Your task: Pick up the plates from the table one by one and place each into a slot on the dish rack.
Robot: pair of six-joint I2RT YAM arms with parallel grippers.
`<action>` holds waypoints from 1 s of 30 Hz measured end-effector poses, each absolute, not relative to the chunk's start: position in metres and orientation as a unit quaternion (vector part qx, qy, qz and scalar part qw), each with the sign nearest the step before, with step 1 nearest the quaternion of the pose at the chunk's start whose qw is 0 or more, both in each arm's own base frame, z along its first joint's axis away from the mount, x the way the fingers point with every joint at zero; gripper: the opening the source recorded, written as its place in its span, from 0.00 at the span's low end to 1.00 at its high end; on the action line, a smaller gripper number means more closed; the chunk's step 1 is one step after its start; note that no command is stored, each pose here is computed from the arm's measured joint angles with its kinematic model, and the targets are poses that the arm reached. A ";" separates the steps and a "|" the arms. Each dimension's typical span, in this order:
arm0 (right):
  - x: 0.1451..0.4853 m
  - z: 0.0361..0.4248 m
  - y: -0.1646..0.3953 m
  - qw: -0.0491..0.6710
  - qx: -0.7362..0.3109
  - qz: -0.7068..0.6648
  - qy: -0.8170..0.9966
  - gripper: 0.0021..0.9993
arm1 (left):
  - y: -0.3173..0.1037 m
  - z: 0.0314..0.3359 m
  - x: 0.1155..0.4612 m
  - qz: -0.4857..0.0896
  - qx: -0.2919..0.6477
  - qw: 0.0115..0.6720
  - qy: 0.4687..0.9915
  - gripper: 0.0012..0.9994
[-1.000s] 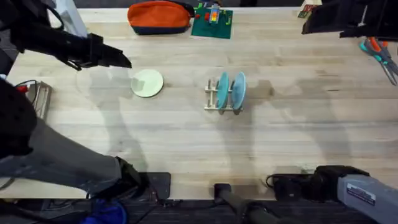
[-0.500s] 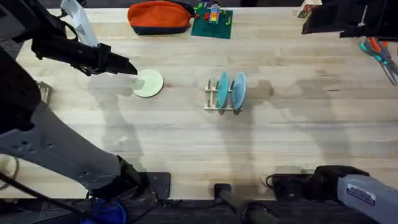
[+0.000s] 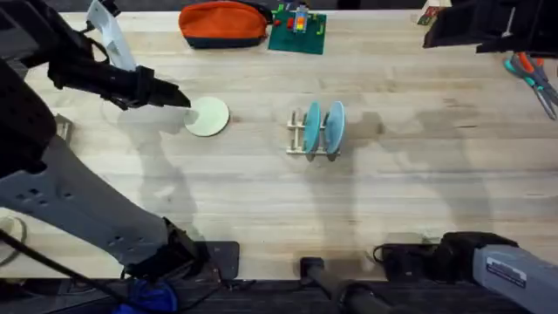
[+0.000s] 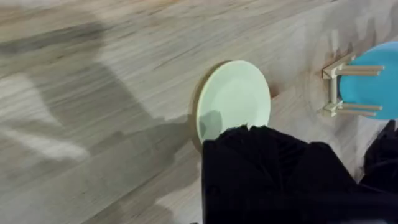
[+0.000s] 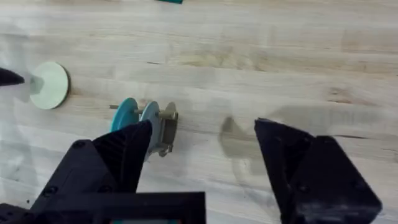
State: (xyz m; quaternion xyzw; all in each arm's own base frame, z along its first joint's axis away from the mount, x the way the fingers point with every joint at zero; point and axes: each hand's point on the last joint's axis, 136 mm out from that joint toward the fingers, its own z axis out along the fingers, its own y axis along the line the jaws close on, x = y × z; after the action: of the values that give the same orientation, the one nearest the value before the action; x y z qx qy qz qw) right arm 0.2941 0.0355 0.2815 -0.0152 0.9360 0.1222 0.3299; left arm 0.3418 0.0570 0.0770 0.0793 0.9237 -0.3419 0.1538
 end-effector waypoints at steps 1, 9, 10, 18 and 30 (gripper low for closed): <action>0.294 0.282 0.036 0.330 -0.015 0.122 0.936 0.99 | 0.058 0.076 0.342 -0.344 0.077 0.154 0.923 0.04; 0.294 0.282 0.036 0.330 -0.015 0.122 0.936 0.99 | 0.060 0.074 0.343 -0.347 0.078 0.159 0.921 0.04; 0.294 0.282 0.036 0.330 -0.015 0.122 0.936 0.99 | 0.060 0.074 0.343 -0.347 0.078 0.160 0.921 0.04; 0.294 0.282 0.036 0.330 -0.015 0.122 0.936 0.99 | 0.061 0.074 0.345 -0.344 0.081 0.164 0.921 0.04; 0.294 0.281 0.036 0.330 -0.015 0.122 0.936 1.00 | 0.063 0.064 0.349 -0.343 0.083 0.165 0.921 0.04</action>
State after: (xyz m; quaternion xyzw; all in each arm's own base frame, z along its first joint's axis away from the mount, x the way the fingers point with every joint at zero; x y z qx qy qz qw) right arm 0.2940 0.0355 0.2815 -0.0152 0.9360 0.1222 0.3298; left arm 0.3489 0.0631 0.0635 0.0833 0.9209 -0.3431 0.1648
